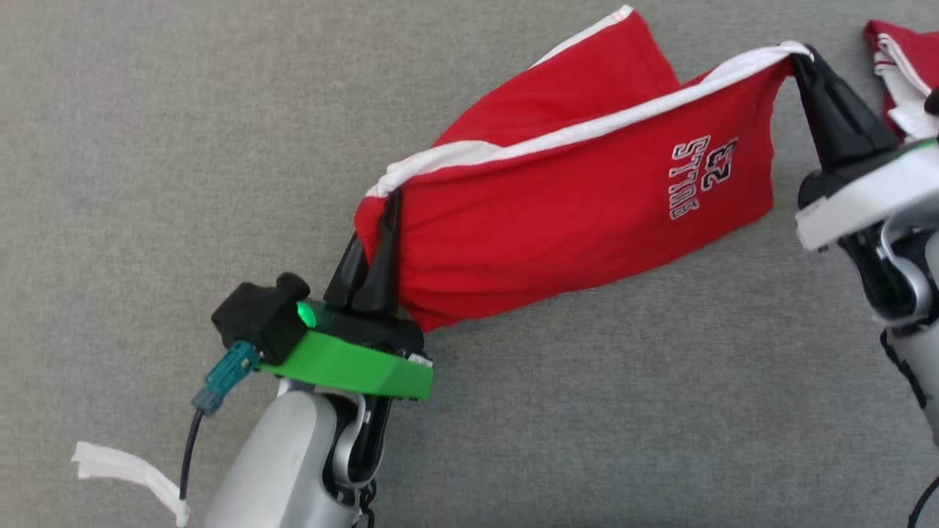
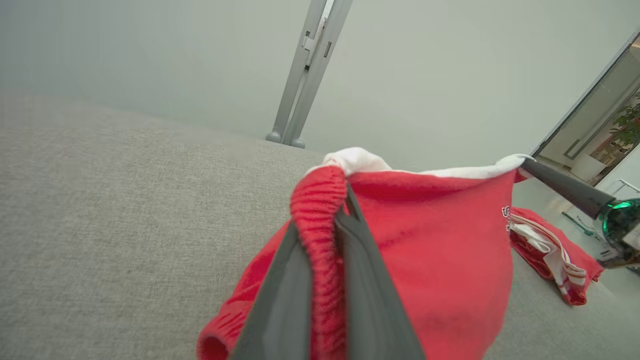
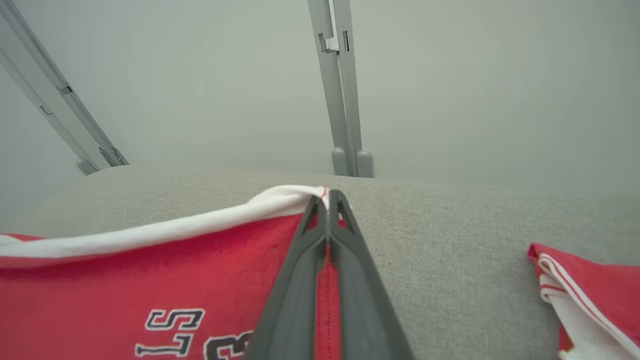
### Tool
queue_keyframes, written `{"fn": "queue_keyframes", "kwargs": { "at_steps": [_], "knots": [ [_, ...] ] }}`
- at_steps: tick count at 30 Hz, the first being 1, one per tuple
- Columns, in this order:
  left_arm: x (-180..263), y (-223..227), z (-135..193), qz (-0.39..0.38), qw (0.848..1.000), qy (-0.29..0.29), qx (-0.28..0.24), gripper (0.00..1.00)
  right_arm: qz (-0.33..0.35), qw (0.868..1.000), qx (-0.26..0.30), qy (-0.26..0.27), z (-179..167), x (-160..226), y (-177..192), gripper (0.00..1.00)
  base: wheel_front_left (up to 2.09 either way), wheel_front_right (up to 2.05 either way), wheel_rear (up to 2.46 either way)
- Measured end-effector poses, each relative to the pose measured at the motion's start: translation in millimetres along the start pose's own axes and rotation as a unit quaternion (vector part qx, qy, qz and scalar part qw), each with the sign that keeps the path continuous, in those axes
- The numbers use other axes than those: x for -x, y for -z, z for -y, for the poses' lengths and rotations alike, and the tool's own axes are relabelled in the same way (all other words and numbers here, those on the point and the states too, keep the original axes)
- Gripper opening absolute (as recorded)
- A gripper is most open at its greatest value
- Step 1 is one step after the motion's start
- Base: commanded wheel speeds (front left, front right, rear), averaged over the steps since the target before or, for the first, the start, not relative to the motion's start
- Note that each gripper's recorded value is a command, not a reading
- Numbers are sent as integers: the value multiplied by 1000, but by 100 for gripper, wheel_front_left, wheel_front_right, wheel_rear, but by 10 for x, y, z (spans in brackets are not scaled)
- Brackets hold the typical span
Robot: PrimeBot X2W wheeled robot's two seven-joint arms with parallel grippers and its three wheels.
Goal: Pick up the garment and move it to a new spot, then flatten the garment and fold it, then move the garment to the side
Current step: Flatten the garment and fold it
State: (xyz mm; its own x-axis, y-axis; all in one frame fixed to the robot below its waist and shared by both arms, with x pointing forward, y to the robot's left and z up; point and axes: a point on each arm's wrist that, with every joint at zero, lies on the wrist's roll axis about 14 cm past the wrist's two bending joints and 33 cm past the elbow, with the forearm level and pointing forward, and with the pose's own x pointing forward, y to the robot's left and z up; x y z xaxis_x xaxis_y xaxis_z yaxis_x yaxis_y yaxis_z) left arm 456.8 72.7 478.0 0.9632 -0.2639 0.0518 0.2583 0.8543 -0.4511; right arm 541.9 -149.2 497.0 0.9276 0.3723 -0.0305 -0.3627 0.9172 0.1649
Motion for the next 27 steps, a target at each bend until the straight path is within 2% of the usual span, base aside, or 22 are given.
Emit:
{"fn": "queue_keyframes", "kwargs": {
  "at_steps": [5, 13, 14, 15, 16, 17, 20, 27],
  "knots": [
    [-56, 90, -244, -17, 999, -30, 8, 0, -39, 999, 6, -34, -88, -547, 261, 0, 0, 0, 0],
    [31, 294, -526, -53, 996, -72, 15, 0, -88, 994, 3, -66, -266, -1019, 703, 0, 0, 0, 0],
    [43, 342, -531, -61, 995, -74, 15, 26, -90, 994, 1, -67, -274, -1054, 742, 0, 0, 0, 0],
    [48, 378, -546, -67, 995, -77, 15, 61, -94, 993, 1, -65, -265, -1084, 781, 14, 0, 0, 0],
    [46, 395, -555, -70, 994, -79, 16, 100, -91, 994, 0, -64, -262, -1103, 798, 96, 0, 0, 0],
    [35, 402, -559, -71, 994, -80, 16, 100, -89, 994, 1, -64, -262, -1118, 816, 100, 0, 0, 0],
    [-6, 376, -553, -68, 994, -80, 9, 100, -71, 995, 2, -63, -272, -1105, 812, 100, 0, 0, 0],
    [-89, 148, -570, -36, 993, -88, -64, 100, -18, 999, 5, -48, -213, -944, 548, 100, 0, 0, 0]
  ]
}}
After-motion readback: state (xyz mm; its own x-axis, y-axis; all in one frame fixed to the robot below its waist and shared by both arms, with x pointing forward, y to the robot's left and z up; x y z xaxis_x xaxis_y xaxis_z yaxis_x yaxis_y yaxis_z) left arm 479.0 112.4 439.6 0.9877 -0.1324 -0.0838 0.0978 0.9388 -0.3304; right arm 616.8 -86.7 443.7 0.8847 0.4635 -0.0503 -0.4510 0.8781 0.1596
